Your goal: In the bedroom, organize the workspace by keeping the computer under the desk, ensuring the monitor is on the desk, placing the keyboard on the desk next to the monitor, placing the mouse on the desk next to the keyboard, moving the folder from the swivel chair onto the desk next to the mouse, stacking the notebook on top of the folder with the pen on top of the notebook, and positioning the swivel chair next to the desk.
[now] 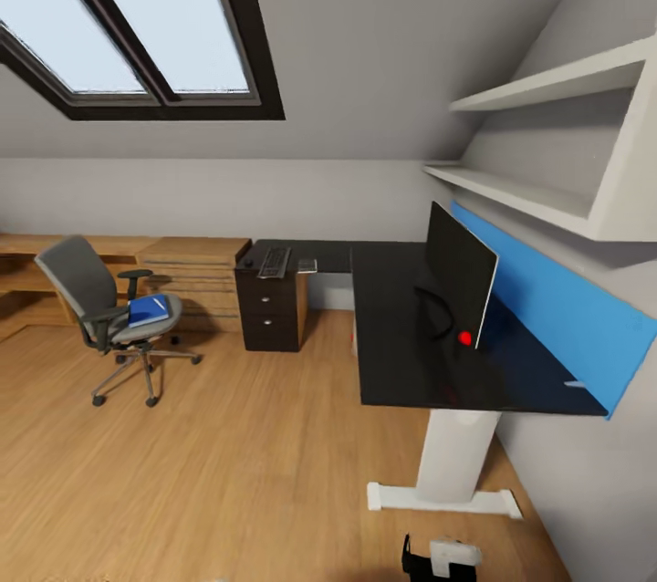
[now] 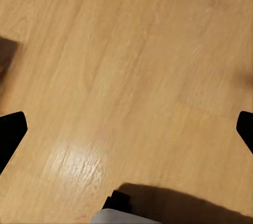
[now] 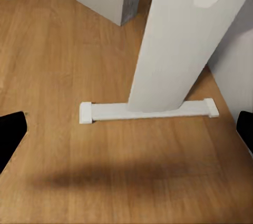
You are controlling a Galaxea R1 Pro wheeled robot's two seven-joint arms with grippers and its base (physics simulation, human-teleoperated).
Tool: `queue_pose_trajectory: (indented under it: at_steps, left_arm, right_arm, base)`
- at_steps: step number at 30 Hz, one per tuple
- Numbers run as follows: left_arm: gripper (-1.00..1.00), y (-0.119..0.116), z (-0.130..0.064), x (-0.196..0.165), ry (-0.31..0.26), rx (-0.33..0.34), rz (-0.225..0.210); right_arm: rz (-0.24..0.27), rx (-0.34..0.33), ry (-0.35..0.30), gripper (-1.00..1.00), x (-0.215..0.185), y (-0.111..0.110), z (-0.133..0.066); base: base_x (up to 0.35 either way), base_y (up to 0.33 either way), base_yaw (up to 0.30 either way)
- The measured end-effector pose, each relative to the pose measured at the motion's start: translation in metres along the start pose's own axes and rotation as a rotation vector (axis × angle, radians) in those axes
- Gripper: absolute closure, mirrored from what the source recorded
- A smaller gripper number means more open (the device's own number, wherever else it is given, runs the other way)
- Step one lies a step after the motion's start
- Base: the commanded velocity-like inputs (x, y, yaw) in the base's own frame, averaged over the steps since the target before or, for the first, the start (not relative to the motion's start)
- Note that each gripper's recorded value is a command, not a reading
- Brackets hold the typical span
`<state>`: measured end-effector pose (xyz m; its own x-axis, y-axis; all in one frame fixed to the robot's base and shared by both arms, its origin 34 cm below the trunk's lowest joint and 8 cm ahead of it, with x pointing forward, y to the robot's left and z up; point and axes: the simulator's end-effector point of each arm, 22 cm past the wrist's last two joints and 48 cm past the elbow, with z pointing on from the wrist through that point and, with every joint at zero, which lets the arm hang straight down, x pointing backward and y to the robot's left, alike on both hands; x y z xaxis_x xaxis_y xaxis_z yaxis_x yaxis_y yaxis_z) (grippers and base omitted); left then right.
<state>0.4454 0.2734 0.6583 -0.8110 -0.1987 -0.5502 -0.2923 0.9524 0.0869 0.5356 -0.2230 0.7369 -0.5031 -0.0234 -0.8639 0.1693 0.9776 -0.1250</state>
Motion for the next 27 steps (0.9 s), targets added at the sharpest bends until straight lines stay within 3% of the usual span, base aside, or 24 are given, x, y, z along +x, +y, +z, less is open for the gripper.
queue_pose_trajectory:
  at_steps: [11,20,21,27]
  left_arm:
    - [-1.00,0.000,0.001,0.006,0.012,-0.001,0.005]
    - [-1.00,-0.005,0.000,0.007,0.014,0.007,0.009]
    - [-1.00,-0.006,0.000,0.007,0.014,0.009,0.010]
    - [-1.00,-0.006,0.000,0.007,0.014,0.009,0.010]
  right_arm:
    - [-0.001,-0.054,0.015,-1.00,0.006,0.011,0.000]
    - [-0.004,-0.069,0.013,-1.00,0.007,0.015,-0.001]
    - [0.000,-0.083,0.016,-1.00,0.007,0.026,-0.004]
    - [0.008,-0.093,0.017,-1.00,0.007,0.034,-0.007]
  base:
    - [0.231,0.273,0.190]
    - [0.264,0.240,0.019]
    - [0.271,0.233,0.000]
    - [0.271,0.233,-0.012]
